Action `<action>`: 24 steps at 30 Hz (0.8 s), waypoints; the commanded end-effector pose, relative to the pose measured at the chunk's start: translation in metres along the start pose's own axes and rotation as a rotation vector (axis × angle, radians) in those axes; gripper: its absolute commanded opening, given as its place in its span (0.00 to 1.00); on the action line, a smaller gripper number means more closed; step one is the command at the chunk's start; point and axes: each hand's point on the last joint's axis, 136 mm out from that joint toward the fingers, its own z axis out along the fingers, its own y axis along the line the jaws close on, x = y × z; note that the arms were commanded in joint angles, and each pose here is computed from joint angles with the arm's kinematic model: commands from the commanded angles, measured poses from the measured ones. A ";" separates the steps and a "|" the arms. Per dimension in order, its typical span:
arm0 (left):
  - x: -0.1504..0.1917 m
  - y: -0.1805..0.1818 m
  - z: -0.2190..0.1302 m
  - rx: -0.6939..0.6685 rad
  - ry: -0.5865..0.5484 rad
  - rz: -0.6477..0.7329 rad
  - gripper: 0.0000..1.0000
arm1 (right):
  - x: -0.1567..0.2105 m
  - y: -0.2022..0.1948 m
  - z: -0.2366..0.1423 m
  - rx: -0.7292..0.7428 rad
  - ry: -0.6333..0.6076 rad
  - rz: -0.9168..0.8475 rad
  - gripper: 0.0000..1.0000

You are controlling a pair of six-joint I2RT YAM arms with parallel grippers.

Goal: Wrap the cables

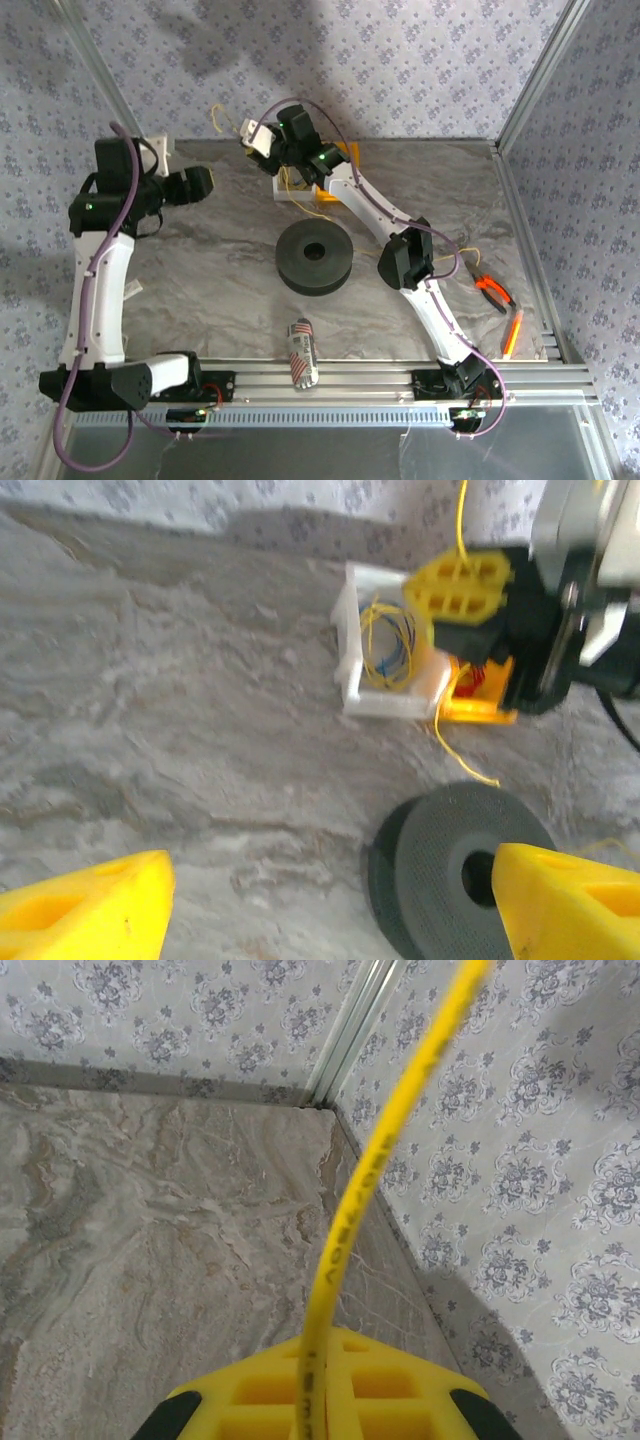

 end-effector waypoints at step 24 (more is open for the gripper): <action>0.196 -0.096 0.201 0.393 0.616 -0.040 0.80 | -0.013 -0.022 -0.014 0.058 -0.010 -0.014 0.00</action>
